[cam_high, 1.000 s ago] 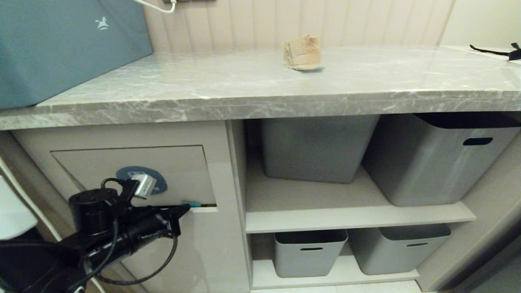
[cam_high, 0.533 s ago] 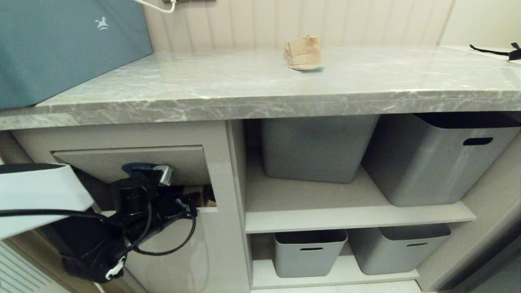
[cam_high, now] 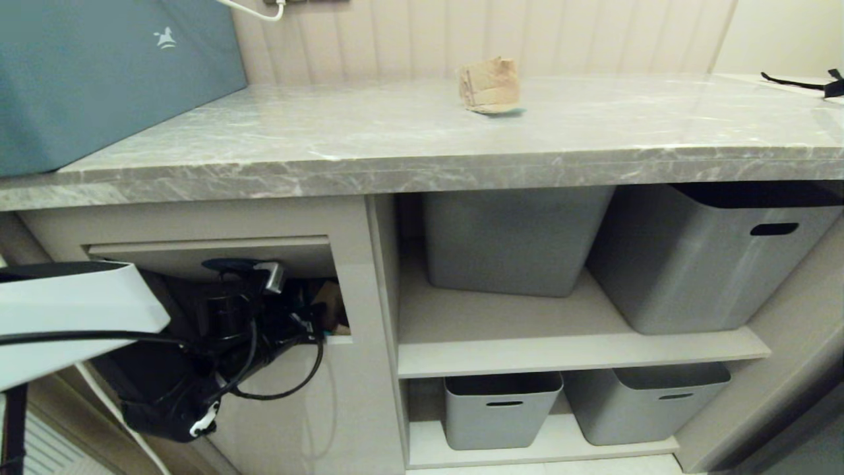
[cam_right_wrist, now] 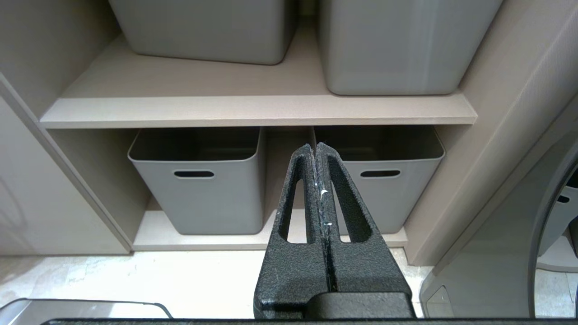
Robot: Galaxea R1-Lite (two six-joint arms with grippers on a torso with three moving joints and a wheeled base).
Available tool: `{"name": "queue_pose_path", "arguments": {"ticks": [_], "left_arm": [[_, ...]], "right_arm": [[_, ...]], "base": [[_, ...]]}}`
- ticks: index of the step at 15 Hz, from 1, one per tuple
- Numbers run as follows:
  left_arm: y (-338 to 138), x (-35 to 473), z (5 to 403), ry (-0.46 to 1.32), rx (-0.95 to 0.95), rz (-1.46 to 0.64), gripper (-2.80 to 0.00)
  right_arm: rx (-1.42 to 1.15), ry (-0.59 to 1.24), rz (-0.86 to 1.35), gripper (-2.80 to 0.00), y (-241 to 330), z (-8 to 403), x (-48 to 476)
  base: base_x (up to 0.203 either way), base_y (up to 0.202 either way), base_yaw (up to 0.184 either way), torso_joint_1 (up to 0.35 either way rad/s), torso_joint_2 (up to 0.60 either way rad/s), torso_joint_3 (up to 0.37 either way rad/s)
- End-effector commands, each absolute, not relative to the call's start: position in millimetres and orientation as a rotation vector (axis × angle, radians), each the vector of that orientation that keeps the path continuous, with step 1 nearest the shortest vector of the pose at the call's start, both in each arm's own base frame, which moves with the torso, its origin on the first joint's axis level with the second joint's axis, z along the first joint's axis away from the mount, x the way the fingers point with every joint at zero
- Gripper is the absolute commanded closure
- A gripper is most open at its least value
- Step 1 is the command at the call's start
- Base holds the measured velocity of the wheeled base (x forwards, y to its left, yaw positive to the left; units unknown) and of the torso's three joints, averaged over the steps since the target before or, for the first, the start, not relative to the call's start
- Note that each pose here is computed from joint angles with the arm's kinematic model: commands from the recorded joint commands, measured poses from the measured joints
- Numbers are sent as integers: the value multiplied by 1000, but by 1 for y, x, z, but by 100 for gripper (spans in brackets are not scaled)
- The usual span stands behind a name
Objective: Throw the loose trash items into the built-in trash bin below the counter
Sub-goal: Pick up the garbage
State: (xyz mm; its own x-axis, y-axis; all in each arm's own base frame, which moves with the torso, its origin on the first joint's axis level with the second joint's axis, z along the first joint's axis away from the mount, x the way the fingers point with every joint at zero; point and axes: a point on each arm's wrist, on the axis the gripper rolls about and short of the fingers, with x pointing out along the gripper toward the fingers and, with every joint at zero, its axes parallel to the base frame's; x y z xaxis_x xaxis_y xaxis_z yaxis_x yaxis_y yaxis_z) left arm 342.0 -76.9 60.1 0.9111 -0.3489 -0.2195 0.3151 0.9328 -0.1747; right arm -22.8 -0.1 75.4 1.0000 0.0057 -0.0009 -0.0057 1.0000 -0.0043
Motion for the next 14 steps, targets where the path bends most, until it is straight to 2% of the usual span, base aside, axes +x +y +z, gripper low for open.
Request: {"name": "queue_pose_path", "arguments": {"ticks": [1, 9, 14], "left_arm": [[-74, 336, 67, 237, -141, -341, 0], [-67, 295, 81, 263, -145, -346, 0], [-56, 244, 90, 301, -146, -343, 0]], "right_arm": [[-5, -1, 6, 0, 0, 75, -23], [-5, 0, 6, 0, 0, 75, -23], [-5, -2, 6, 0, 0, 75, -23]], "base": [[0, 0, 0, 0, 0, 0], [0, 0, 0, 0, 0, 0], [0, 0, 0, 0, 0, 0]]}}
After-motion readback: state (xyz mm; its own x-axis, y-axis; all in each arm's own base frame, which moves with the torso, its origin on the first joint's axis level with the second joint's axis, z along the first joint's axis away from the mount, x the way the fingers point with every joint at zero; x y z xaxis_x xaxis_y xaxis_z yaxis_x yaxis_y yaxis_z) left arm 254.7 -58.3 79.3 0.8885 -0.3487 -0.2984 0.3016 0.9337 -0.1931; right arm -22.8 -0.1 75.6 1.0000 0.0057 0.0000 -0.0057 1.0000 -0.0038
